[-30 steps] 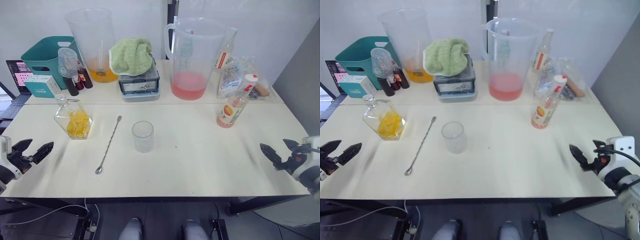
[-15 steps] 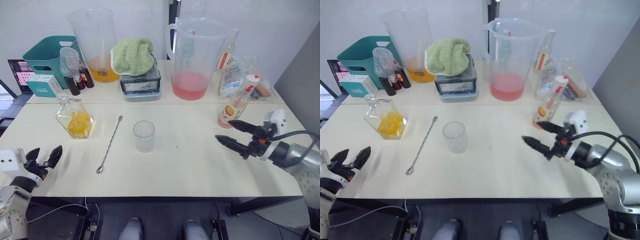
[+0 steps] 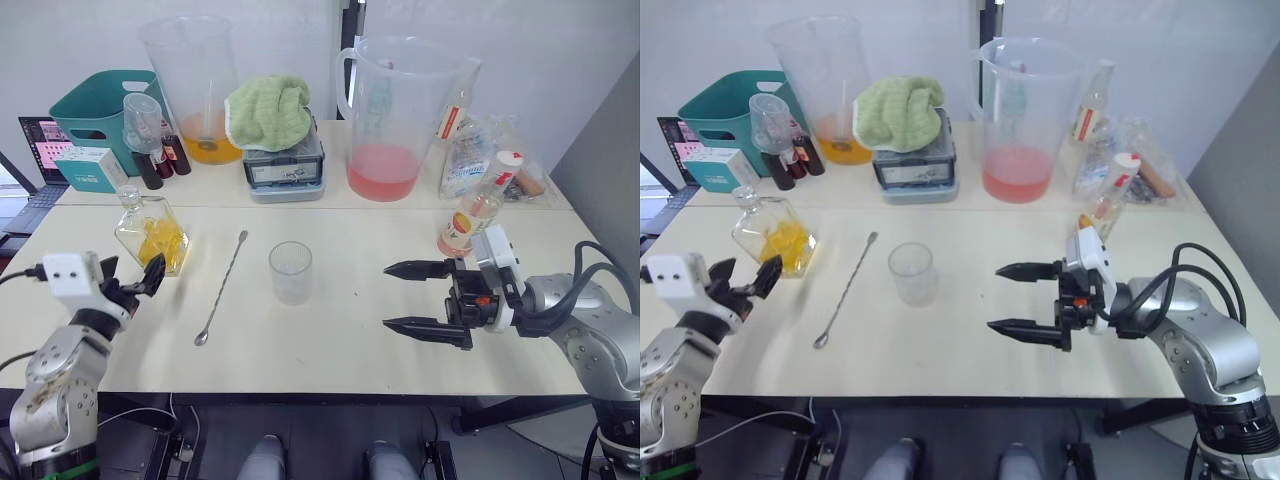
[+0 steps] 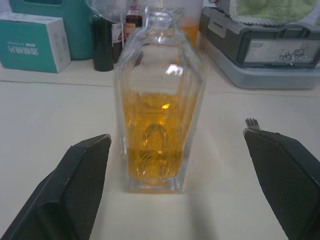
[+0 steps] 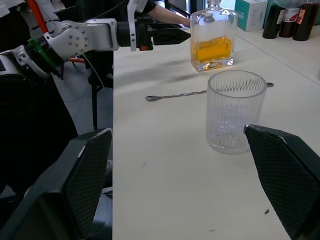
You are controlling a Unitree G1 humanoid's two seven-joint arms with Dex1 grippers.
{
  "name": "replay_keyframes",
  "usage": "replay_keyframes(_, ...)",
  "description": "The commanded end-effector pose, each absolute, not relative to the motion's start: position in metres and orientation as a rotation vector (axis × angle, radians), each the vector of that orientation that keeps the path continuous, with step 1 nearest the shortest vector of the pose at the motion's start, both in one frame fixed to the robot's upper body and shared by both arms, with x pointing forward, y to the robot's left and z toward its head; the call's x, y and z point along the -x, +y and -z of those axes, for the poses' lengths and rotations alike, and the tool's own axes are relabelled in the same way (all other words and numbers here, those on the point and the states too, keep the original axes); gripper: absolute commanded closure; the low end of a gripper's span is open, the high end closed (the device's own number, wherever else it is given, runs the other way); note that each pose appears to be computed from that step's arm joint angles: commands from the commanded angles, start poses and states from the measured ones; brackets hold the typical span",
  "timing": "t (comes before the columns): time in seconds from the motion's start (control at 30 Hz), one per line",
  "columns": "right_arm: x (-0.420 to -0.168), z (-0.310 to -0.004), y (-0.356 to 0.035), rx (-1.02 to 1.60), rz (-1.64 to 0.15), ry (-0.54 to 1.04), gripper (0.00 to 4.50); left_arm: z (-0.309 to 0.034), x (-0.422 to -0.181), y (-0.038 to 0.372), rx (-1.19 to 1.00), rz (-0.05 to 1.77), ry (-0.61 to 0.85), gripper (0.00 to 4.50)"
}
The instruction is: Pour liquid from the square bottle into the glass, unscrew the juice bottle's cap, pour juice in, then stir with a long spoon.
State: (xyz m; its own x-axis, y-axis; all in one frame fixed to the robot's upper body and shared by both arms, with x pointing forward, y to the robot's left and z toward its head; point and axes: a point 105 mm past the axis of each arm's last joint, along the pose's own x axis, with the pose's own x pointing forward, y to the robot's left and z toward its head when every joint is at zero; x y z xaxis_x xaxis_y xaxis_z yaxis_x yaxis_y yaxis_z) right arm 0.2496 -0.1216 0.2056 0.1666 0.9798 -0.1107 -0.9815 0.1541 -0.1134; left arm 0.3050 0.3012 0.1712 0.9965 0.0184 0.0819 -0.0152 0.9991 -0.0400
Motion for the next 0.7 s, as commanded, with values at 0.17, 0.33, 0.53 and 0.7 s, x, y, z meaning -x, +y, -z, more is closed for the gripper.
replay_keyframes(0.17, -0.241, -0.216, -0.114, 0.212, -1.415, -0.059, 0.02, -0.195, -0.317, 0.305, 0.017, -0.076, -0.078, 0.0)
replay_keyframes(0.33, -0.24, -0.216, -0.115, 0.215, -1.395, -0.063, 0.02, -0.199, -0.318, 0.305, 0.008, -0.076, -0.071, 0.0)
replay_keyframes(0.53, -0.243, -0.215, -0.116, 0.211, -1.361, -0.067, 0.02, -0.195, -0.316, 0.306, -0.024, -0.073, -0.032, 0.0)
replay_keyframes(0.7, -0.241, -0.215, -0.114, 0.208, -1.355, -0.071, 0.02, -0.197, -0.326, 0.311, -0.032, -0.082, -0.014, 0.0)
